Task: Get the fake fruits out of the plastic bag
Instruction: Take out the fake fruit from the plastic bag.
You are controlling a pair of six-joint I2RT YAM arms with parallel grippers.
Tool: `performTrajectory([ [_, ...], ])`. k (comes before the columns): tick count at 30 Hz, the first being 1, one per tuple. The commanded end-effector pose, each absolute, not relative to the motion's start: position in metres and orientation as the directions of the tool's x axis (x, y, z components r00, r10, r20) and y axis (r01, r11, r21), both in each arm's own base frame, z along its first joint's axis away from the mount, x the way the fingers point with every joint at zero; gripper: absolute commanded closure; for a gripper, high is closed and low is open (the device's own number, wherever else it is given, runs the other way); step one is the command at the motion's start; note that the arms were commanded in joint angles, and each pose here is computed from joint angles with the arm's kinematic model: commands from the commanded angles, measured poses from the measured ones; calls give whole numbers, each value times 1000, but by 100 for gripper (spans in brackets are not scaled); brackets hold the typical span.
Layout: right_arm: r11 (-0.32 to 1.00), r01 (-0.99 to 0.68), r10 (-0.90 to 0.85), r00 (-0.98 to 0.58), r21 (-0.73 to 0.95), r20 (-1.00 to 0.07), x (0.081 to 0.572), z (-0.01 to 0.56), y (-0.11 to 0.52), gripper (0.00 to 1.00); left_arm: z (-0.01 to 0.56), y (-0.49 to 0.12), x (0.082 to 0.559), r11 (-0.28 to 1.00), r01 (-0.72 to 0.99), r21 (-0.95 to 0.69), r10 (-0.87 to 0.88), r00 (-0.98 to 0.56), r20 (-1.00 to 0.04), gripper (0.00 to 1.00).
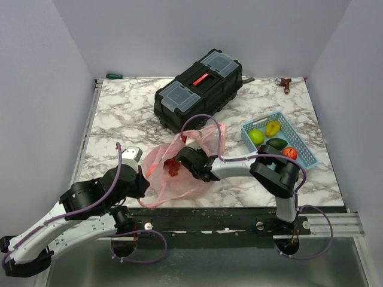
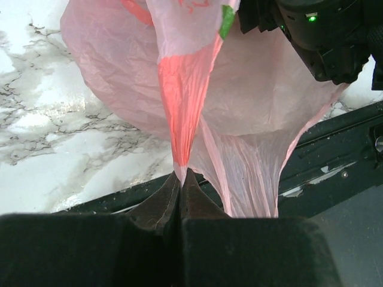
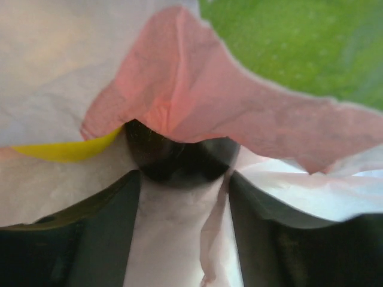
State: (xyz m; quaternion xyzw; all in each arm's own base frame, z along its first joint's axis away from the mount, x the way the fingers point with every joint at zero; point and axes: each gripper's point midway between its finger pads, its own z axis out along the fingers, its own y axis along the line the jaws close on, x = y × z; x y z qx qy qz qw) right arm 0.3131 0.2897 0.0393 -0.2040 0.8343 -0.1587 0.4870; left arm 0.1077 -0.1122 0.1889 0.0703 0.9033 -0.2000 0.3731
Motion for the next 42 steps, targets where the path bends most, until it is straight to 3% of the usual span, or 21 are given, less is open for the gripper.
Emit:
performTrajectory([
  [1,899,-251,-437,-437,-360,-786,312,36,308,46,184,-113,105,910,290,-297,4,-722,-692,100],
  [12,928,-311,-323,-395,-206,-860,288,62,313,77,183,-113,105,913,286,-290,9,-726,-687,100],
  [23,927,-375,-153,-437,26,-886,254,81,331,83,171,-138,98,889,356,-287,114,-780,-615,100],
  [33,919,-392,-146,-461,53,-875,241,94,332,45,204,-203,72,630,417,-655,-36,-827,-561,100],
  [42,941,-326,-51,-390,86,-919,256,99,331,31,187,-224,64,598,393,-698,9,-875,-485,100],
])
